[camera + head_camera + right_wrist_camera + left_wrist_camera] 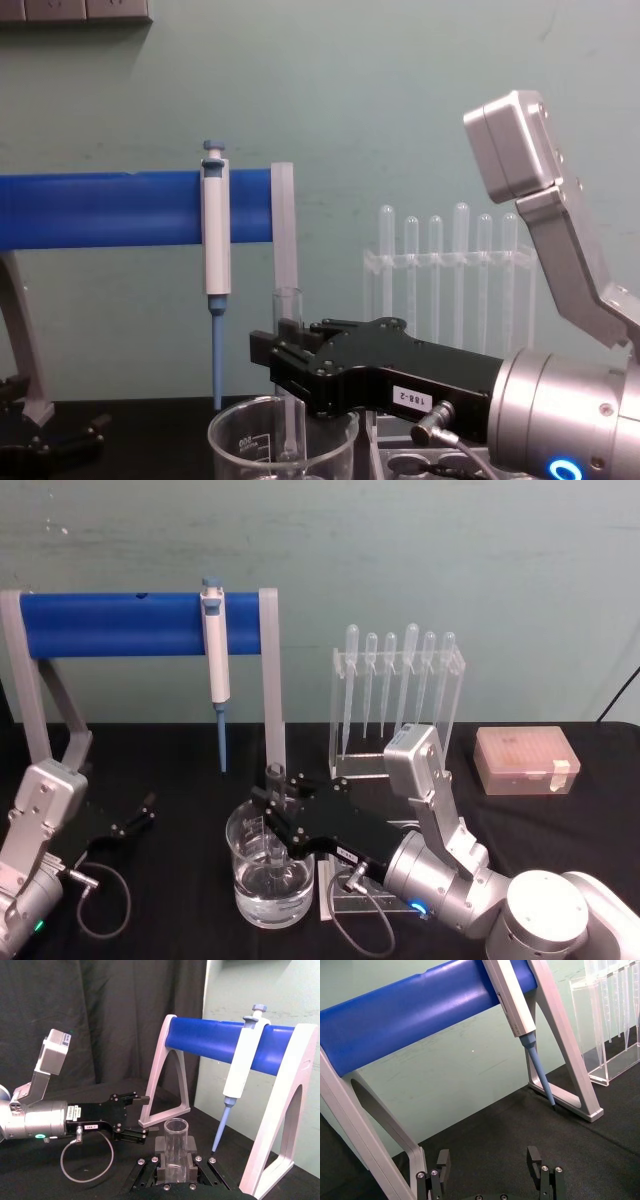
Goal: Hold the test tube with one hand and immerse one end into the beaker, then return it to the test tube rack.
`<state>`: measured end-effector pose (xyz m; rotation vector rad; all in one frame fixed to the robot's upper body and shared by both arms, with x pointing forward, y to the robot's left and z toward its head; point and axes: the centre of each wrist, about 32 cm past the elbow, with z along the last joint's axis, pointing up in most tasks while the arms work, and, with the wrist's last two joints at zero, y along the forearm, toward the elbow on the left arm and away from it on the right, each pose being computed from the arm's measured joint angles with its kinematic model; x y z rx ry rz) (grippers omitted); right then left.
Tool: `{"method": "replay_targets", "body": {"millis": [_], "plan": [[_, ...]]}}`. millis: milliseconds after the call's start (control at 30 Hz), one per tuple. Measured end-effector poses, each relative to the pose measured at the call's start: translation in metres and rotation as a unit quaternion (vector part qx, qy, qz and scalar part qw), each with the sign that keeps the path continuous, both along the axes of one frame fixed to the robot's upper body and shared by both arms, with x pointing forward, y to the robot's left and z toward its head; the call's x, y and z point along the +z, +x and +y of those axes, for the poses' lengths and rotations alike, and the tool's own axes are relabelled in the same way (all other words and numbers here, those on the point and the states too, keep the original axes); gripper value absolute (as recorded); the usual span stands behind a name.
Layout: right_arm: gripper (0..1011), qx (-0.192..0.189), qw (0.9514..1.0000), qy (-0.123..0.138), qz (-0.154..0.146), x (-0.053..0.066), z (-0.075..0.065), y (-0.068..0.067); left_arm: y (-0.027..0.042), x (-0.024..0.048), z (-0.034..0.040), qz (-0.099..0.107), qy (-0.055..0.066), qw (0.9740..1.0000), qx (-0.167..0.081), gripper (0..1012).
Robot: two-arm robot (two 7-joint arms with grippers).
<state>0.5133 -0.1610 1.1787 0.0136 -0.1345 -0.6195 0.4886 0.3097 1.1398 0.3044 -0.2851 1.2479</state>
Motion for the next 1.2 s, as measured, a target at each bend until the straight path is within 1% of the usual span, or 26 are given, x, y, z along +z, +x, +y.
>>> {"method": "replay_targets", "body": {"millis": [1200], "plan": [[226, 0.000, 1.0000, 0.000, 0.000, 0.0000, 0.0000, 0.0000, 0.0000, 0.0000, 0.0000, 0.000, 0.000, 1.0000, 0.000, 1000]]}}
